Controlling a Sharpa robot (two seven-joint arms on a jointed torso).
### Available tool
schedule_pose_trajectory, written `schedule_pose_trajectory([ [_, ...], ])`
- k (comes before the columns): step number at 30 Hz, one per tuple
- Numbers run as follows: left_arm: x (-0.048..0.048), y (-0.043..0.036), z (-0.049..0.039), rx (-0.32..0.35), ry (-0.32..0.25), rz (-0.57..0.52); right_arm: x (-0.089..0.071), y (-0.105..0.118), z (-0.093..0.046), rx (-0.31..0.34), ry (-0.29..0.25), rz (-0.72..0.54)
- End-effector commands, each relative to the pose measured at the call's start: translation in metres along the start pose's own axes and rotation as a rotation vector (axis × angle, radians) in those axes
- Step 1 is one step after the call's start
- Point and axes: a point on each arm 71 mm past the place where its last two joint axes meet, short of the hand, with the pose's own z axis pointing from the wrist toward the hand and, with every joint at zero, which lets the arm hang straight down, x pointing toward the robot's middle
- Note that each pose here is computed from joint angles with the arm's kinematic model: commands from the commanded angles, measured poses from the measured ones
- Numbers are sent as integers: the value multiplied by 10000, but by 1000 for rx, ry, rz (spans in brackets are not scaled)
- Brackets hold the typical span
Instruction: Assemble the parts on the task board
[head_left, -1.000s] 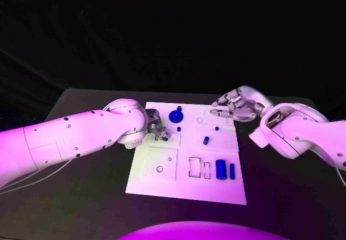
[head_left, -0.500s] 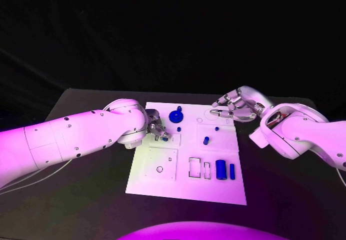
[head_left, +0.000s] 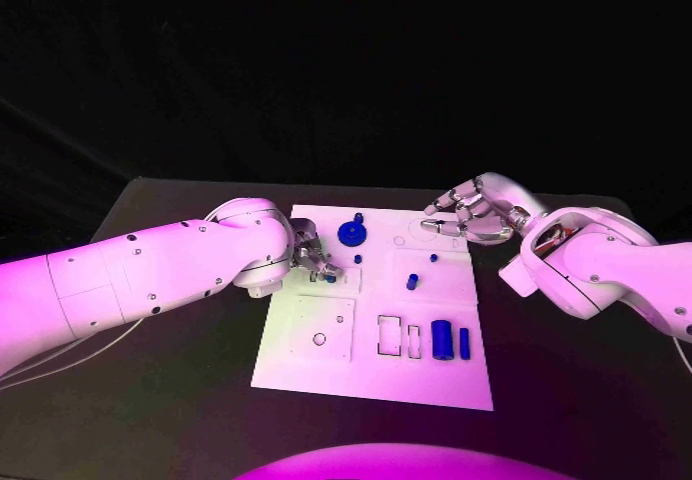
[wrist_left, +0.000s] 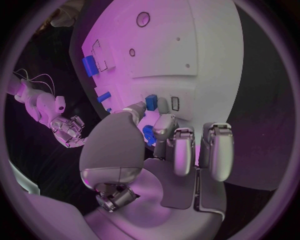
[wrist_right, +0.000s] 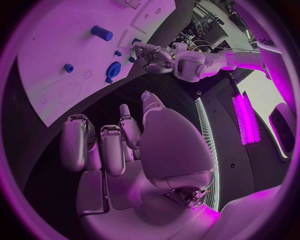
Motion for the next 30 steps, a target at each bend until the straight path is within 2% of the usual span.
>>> schedule_pose_trajectory([
  [1,9,21,-2,-38,12,-1,10,-1,-2,-4,12,-9],
  [11,-3,35,-21,-29,14,-61,10,-9,-1,-2,11,-9],
  [15,-47,39,-50,-19,11,-103,12,-19,2,1,12,-9],
  [19,-122,68,-83,-16,-4,-127,17,-25,2,3,13,-9],
  [25,-278,155,-143,-20,-24,-134,15,-34,-3,6,13,-9],
  [30,-458,201,-203,-20,-13,-92,11,-40,-6,9,13,-9],
])
